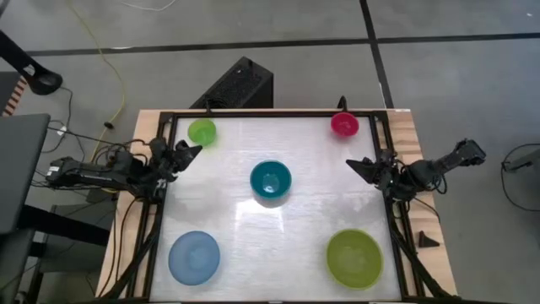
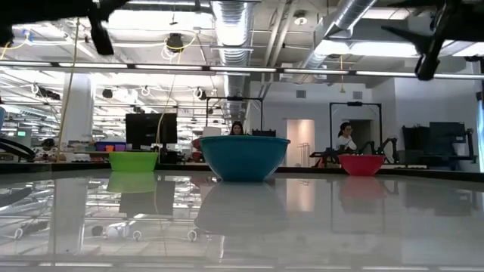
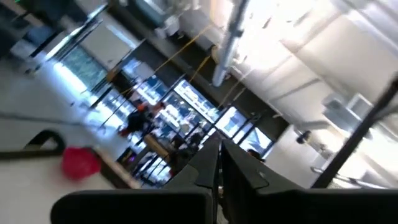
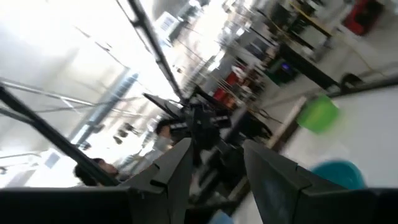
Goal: Nest bowls inside each other by size order
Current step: Move the light blue bowl to the bottom center of the table
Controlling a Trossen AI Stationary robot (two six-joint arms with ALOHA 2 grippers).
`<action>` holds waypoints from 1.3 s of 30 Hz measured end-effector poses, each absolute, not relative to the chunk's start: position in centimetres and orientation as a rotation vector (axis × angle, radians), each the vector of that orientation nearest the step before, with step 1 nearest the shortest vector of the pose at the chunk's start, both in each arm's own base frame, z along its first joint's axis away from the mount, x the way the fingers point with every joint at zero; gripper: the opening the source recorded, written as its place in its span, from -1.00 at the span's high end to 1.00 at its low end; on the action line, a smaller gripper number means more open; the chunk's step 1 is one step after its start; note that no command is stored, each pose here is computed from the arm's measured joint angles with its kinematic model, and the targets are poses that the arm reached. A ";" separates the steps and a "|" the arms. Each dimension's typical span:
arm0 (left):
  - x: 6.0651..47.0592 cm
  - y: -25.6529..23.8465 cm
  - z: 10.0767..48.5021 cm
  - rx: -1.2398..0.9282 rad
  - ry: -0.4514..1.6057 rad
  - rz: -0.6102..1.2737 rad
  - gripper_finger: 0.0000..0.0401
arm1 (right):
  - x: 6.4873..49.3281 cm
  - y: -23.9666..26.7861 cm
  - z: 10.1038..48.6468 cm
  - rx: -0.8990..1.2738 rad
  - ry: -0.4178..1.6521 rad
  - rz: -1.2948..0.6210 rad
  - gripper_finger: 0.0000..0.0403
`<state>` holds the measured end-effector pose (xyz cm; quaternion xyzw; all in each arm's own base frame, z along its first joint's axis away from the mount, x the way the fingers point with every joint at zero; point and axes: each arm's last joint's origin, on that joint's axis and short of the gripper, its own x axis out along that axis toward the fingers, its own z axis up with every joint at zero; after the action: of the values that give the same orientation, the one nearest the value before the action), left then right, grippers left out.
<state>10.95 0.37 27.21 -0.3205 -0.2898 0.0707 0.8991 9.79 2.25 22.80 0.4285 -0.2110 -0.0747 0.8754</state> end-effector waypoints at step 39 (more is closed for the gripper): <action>15.0 -1.3 29.1 -0.640 -0.110 0.105 0.58 | 27.2 4.4 33.7 0.633 -0.040 0.405 0.10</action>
<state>14.99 -1.32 29.08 -0.3144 -0.0539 0.0515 0.9464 27.22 4.37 33.69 0.3089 -0.0194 0.1977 0.9301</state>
